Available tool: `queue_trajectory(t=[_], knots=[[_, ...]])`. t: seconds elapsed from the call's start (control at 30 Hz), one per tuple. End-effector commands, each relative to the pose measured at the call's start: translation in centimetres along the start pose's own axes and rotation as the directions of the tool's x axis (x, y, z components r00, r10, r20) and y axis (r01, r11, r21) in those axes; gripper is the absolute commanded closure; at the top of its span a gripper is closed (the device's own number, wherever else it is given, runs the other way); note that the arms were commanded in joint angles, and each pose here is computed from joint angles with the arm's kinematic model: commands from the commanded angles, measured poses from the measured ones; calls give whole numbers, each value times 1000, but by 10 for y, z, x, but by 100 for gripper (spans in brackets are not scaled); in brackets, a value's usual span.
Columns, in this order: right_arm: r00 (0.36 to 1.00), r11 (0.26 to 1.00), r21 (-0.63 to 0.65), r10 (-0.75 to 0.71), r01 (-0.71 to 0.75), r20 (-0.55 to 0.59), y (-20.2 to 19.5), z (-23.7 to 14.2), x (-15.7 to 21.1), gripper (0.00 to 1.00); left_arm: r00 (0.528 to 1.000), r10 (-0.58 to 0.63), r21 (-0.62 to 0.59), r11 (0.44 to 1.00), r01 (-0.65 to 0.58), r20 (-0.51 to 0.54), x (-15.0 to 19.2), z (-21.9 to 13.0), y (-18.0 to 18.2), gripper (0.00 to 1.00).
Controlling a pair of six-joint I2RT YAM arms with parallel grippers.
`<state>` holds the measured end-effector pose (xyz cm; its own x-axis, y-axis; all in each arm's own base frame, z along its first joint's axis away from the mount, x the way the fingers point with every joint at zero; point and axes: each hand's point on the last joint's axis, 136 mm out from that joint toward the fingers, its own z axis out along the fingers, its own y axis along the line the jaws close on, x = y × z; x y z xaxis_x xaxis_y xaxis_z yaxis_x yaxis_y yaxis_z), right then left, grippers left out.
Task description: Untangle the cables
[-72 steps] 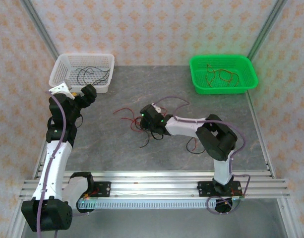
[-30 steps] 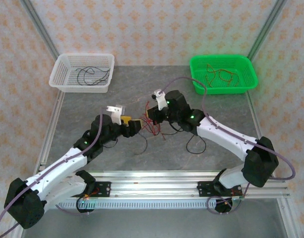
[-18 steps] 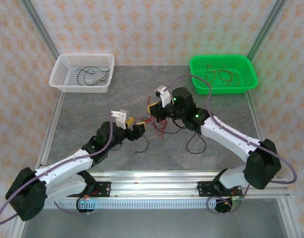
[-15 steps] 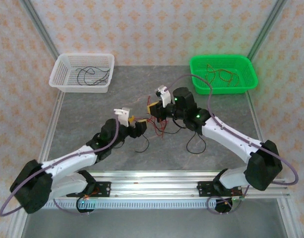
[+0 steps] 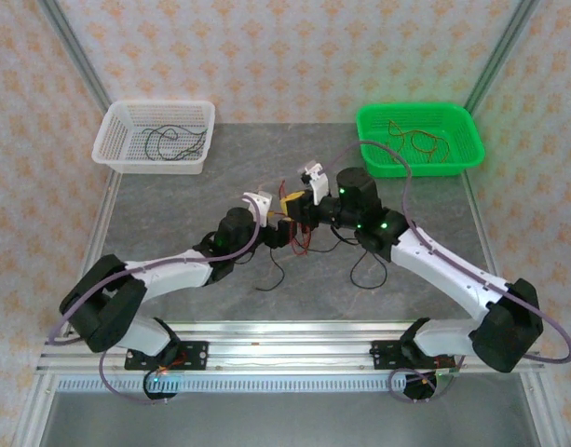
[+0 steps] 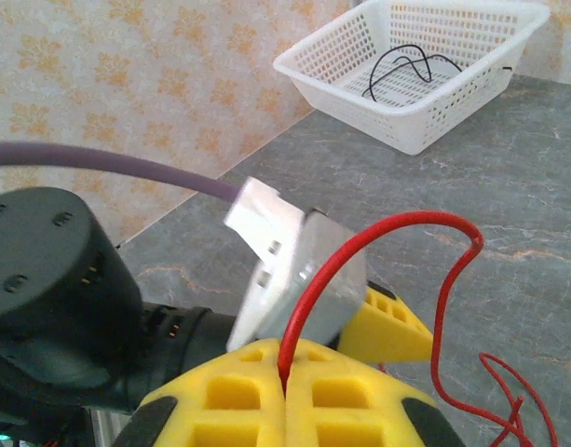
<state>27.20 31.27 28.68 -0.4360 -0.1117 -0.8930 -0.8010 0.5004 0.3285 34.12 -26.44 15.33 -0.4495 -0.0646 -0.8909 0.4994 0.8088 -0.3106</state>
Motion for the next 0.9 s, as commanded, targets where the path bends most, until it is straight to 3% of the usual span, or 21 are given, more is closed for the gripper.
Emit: queue_trajectory(t=[0.0,0.17,0.47,0.67,0.87], knots=[[995,1000,-27,-7,10,96,13,-16,-24,100,1000,-20,45,999,20,-4,13,13,-5,22],[983,999,-32,-4,10,183,28,-44,-51,100,997,-77,-88,993,75,-25,33,33,22,26],[928,991,129,-28,-22,372,32,-109,-119,100,993,-106,-349,934,79,-59,62,43,72,28],[874,945,310,-66,-100,482,14,-148,-163,100,990,-117,-422,903,75,-73,76,39,88,28],[823,826,530,-161,-190,545,-26,-187,-199,100,993,-112,-411,907,92,-24,61,24,84,27]])
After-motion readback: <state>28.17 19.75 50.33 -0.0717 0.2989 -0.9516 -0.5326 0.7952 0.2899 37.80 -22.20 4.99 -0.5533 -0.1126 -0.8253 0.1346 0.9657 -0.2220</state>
